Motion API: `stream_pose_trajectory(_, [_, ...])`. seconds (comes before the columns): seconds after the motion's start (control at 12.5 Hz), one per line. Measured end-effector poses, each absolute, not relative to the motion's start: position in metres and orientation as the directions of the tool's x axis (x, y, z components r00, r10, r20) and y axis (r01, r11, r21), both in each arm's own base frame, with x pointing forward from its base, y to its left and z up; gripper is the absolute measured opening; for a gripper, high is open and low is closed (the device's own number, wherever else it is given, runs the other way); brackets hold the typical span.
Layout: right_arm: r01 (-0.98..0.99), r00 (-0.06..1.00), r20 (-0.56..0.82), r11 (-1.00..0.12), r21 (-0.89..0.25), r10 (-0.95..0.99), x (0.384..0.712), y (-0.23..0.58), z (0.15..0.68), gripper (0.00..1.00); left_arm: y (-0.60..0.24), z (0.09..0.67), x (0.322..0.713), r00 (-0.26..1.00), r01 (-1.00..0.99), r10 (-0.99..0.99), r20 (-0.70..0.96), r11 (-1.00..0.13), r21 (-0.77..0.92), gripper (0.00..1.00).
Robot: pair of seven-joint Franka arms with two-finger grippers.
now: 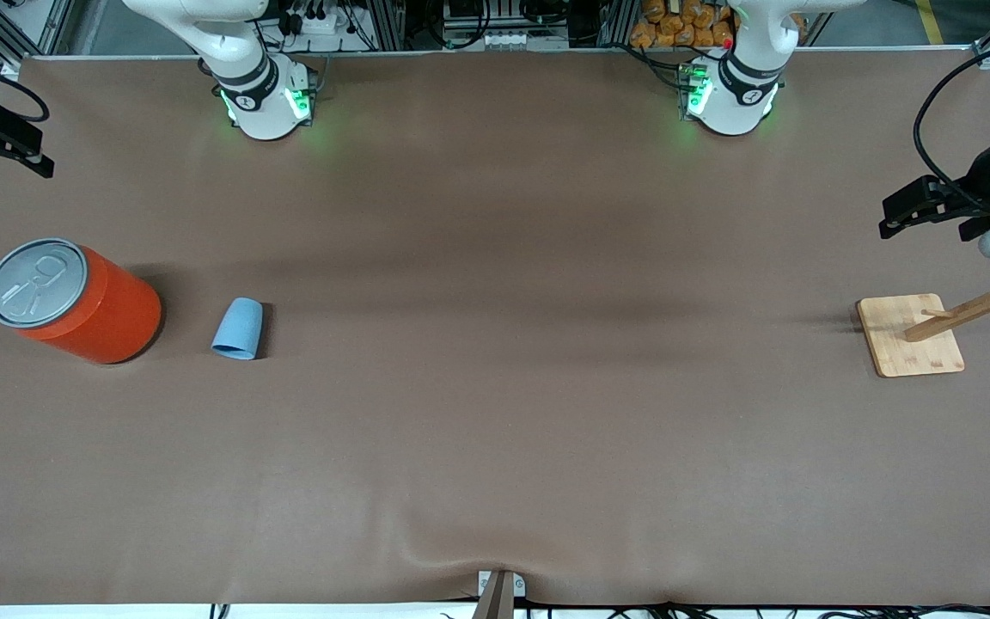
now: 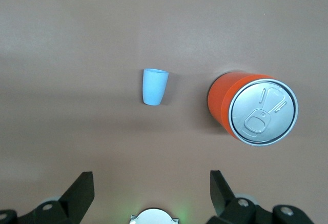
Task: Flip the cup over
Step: 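Reach the right gripper toward the light blue cup lying sideways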
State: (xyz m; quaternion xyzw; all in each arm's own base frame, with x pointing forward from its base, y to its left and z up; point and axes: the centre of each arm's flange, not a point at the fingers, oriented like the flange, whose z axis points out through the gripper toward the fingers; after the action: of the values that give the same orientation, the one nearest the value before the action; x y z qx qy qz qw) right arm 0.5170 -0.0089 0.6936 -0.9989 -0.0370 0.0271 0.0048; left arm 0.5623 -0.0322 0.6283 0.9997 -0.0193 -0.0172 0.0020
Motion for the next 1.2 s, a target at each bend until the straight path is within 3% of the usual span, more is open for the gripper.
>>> stream_pose_trajectory(0.56, [0.076, 0.993, -0.084, -0.997, -0.017, 0.077, 0.525, -0.008, 0.679, 1.00, -0.033, 0.628, 0.562, 0.999, -0.039, -0.040, -0.034, -0.999, 0.005, 1.00])
stream_pose_trajectory(0.88, [0.075, 0.976, -0.201, -0.997, -0.028, 0.079, 0.573, -0.017, 0.598, 1.00, -0.033, 0.629, 0.562, 0.999, -0.040, -0.040, -0.032, -0.999, 0.005, 1.00])
stream_pose_trajectory(1.2, [0.069, 0.973, -0.218, -0.997, -0.034, 0.075, 0.613, -0.023, 0.535, 1.00, -0.033, 0.629, 0.562, 0.999, -0.039, -0.039, -0.033, -0.999, 0.005, 1.00])
